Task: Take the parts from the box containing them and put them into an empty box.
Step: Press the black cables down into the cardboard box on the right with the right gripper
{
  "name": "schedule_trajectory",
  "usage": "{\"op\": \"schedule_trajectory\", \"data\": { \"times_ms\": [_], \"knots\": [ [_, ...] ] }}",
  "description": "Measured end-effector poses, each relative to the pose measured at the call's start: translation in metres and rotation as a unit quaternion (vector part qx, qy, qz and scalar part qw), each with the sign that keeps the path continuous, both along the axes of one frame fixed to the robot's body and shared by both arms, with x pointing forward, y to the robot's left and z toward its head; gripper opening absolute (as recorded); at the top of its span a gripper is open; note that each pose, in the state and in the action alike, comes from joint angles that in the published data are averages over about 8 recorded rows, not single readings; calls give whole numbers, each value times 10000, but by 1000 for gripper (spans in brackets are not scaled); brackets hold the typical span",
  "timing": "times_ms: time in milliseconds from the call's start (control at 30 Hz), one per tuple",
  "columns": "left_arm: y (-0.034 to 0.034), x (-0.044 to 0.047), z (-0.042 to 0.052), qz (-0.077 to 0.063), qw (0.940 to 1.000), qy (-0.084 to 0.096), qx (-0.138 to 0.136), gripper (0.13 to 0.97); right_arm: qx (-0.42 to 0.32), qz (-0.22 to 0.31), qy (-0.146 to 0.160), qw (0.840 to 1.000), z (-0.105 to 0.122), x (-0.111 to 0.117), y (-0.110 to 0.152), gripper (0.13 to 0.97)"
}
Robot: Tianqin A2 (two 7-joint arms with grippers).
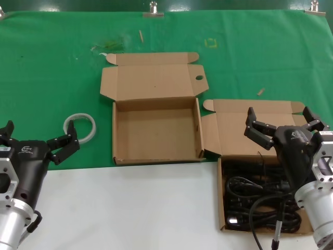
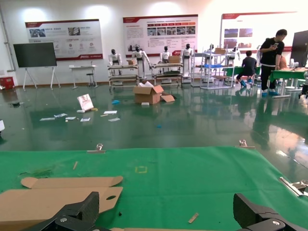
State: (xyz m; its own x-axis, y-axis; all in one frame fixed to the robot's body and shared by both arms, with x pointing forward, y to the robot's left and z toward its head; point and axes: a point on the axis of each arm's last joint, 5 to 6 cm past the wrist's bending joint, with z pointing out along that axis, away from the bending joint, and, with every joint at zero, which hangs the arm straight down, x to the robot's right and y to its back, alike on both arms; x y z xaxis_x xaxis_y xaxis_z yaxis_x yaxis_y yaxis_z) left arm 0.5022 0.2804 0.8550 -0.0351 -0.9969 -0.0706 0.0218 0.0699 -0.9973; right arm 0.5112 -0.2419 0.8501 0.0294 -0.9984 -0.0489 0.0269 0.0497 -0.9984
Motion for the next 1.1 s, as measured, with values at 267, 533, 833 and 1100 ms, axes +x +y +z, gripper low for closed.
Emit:
{"op": "schedule_trajectory", "data": {
  "times_ms": [267,533,833,1100],
  "knots": [
    [0,0,0,0,10000,0,0,965,0,0,0,10000,0,0,0,966],
    [0,0,0,0,10000,0,0,965,0,0,0,10000,0,0,0,966],
    [0,0,0,0,10000,0,0,965,0,0,0,10000,0,0,0,966],
    [0,0,0,0,10000,0,0,965,0,0,0,10000,0,0,0,966]
  ]
}}
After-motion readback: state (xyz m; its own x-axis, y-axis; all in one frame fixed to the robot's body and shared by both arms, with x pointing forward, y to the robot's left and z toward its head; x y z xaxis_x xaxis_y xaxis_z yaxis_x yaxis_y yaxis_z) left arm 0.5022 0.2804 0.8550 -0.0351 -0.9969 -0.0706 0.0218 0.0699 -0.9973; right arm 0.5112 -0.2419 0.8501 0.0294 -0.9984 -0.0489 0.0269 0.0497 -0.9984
